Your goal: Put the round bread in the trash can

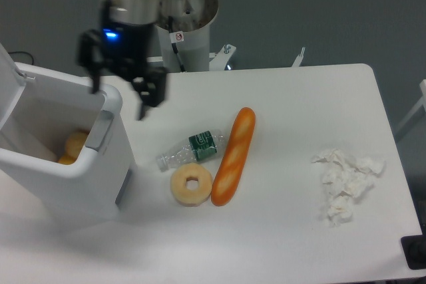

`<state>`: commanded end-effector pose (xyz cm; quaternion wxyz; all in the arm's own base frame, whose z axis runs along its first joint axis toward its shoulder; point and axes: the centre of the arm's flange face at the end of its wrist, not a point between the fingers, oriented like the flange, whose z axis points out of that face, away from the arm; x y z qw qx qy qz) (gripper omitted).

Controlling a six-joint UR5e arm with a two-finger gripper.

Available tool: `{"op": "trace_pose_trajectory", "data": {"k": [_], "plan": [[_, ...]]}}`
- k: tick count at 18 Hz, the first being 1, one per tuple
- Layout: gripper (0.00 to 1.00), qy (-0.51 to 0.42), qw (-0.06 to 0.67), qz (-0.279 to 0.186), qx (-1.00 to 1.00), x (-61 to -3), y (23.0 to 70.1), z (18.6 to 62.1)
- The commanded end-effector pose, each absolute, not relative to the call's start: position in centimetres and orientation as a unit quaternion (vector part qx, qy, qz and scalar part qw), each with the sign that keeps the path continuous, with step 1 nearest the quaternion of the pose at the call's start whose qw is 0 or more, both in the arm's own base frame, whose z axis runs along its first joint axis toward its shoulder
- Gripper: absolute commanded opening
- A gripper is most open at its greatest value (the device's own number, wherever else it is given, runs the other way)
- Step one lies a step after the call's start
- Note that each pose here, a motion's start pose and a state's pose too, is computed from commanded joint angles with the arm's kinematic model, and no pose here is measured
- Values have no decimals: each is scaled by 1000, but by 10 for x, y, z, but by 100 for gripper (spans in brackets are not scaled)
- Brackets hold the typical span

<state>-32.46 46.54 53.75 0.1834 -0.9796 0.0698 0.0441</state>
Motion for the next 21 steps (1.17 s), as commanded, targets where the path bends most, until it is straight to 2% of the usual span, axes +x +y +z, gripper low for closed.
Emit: {"op": "trace_pose_trajectory", "data": {"k": [4, 6, 10, 16, 21], "plan": [[100, 67, 152, 54, -985, -383, 440, 511], [100, 90, 100, 62, -989, -452, 411, 465], [100, 107, 84, 55, -989, -494, 396, 425], [100, 109, 23, 56, -992, -523, 396, 371], [100, 115, 20, 55, -992, -526, 406, 342]]}}
